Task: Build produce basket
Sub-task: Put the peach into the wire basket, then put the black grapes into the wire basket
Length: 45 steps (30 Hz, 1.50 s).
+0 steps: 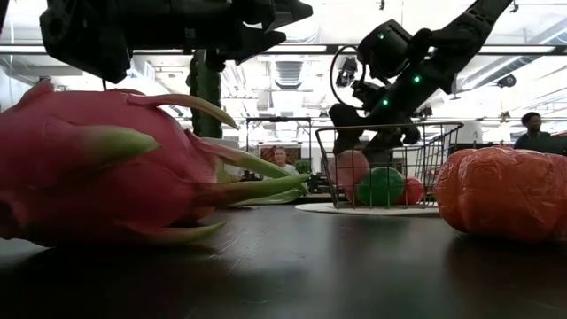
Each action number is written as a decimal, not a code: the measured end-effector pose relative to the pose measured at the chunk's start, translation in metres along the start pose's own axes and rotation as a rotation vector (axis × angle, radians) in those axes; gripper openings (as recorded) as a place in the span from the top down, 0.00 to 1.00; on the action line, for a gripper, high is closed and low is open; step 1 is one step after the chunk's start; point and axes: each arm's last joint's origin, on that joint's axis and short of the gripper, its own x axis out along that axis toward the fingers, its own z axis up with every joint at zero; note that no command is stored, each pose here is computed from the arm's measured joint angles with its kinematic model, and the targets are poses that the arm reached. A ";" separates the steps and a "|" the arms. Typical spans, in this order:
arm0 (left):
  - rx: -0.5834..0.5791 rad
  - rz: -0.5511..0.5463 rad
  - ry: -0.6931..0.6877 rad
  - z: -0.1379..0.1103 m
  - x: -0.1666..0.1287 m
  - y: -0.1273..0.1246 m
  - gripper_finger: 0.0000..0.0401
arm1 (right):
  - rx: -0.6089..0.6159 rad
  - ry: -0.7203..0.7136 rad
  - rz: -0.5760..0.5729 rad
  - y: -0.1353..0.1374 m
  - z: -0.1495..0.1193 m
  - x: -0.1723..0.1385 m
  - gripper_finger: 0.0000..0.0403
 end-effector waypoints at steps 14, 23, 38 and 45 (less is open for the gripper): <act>0.005 -0.017 0.013 -0.001 -0.002 -0.004 0.13 | -0.005 -0.093 0.071 -0.012 0.033 -0.040 0.09; 0.016 -0.055 0.037 -0.001 -0.009 -0.013 0.13 | -0.133 -0.154 0.378 -0.006 0.047 -0.096 0.09; -0.084 -0.072 0.510 -0.004 -0.022 -0.012 0.13 | -0.464 -0.235 0.778 0.025 0.020 -0.177 0.09; -0.017 0.035 1.126 0.028 -0.048 0.014 0.13 | -0.517 -0.242 0.802 0.030 0.014 -0.183 0.09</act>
